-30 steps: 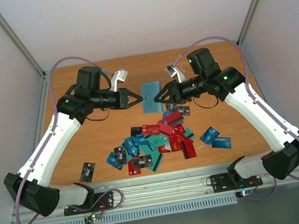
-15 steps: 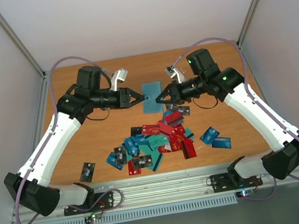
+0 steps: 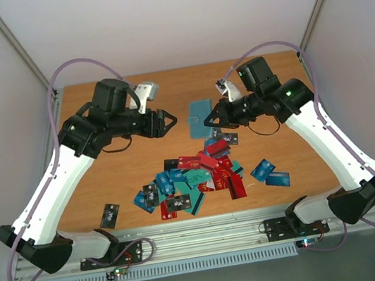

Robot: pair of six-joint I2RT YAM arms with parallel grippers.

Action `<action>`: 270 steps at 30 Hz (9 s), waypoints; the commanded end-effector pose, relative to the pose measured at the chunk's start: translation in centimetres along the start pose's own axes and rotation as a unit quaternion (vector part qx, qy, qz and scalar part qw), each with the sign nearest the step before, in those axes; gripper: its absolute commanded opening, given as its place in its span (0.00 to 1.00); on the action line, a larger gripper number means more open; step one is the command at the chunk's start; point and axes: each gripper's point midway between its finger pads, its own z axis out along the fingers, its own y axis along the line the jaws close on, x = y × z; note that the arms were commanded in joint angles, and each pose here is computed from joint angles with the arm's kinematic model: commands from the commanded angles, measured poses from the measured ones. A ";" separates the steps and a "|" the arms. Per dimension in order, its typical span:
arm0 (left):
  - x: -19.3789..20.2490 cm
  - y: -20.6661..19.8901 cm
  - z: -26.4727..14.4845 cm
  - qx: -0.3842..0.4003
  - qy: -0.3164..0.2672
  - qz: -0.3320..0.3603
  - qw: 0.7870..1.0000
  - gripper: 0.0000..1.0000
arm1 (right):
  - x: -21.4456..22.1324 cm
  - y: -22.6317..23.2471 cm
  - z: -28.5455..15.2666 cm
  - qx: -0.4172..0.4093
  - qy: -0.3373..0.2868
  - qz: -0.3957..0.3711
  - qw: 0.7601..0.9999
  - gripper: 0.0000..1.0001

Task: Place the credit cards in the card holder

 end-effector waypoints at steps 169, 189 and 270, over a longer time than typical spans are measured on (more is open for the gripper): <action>-2.7 2.6 -2.0 -0.041 -0.149 -0.114 0.981 0.00 | -0.9 -1.2 1.4 -0.021 0.000 0.049 0.999 0.98; -8.9 14.1 15.1 0.036 -0.141 -0.291 0.946 0.00 | -0.7 -13.1 7.7 0.134 0.050 0.198 0.970 0.88; 9.6 25.2 17.7 -0.005 0.078 -0.490 0.868 0.00 | -7.7 -14.6 19.8 0.050 0.141 0.108 0.983 0.56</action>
